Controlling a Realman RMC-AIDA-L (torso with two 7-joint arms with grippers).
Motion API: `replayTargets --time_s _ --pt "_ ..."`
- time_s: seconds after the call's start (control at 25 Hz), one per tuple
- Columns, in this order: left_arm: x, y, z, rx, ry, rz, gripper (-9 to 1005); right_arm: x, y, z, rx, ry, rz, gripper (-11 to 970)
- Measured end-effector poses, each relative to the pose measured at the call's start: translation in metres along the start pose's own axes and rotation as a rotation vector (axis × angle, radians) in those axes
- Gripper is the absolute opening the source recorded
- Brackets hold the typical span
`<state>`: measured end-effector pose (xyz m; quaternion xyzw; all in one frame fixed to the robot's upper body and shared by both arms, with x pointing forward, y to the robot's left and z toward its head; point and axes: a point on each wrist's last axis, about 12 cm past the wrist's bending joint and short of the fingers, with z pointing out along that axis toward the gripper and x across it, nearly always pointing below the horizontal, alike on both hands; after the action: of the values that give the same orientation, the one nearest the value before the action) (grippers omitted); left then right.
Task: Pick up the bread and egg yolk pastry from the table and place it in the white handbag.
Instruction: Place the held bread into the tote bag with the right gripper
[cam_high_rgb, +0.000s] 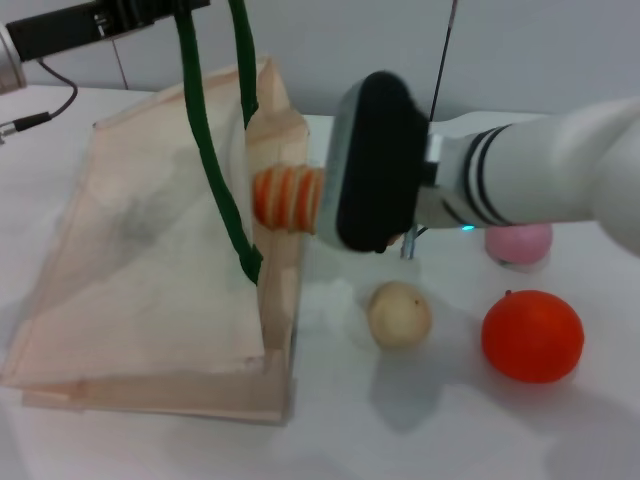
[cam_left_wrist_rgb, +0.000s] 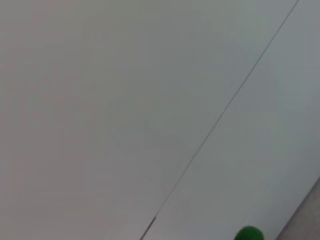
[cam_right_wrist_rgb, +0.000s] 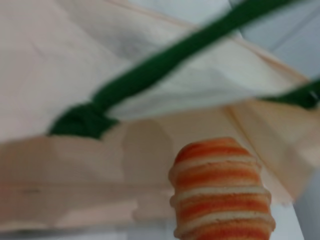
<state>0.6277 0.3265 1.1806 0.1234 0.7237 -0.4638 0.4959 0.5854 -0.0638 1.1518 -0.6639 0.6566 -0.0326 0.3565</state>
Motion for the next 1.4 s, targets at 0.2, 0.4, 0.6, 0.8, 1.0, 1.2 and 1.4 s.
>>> replayTargets --time_s 0.2,0.4,0.6,0.8,1.0,1.2,1.4 --pt "-0.005 -0.005 0.008 0.026 0.012 0.006 115 -0.018 0.015 0.003 0.008 -0.030 -0.089 402" --pt "-0.009 -0.012 0.016 0.073 0.024 0.012 115 -0.031 0.031 0.006 0.008 -0.082 -0.166 376" --pt "-0.012 -0.018 0.022 0.116 0.046 0.017 114 -0.046 0.047 0.007 0.023 -0.155 -0.270 368" --pt "-0.010 -0.024 0.030 0.152 0.072 0.018 114 -0.055 0.057 0.007 0.040 -0.223 -0.318 365" --pt "-0.007 -0.034 0.039 0.232 0.100 0.002 114 -0.057 0.061 0.011 0.046 -0.245 -0.356 365" --pt "-0.006 -0.044 0.040 0.316 0.106 -0.006 114 -0.049 0.062 0.021 0.058 -0.246 -0.381 353" --pt "-0.008 -0.053 0.035 0.402 0.073 -0.015 114 -0.043 0.058 0.029 0.068 -0.234 -0.379 345"
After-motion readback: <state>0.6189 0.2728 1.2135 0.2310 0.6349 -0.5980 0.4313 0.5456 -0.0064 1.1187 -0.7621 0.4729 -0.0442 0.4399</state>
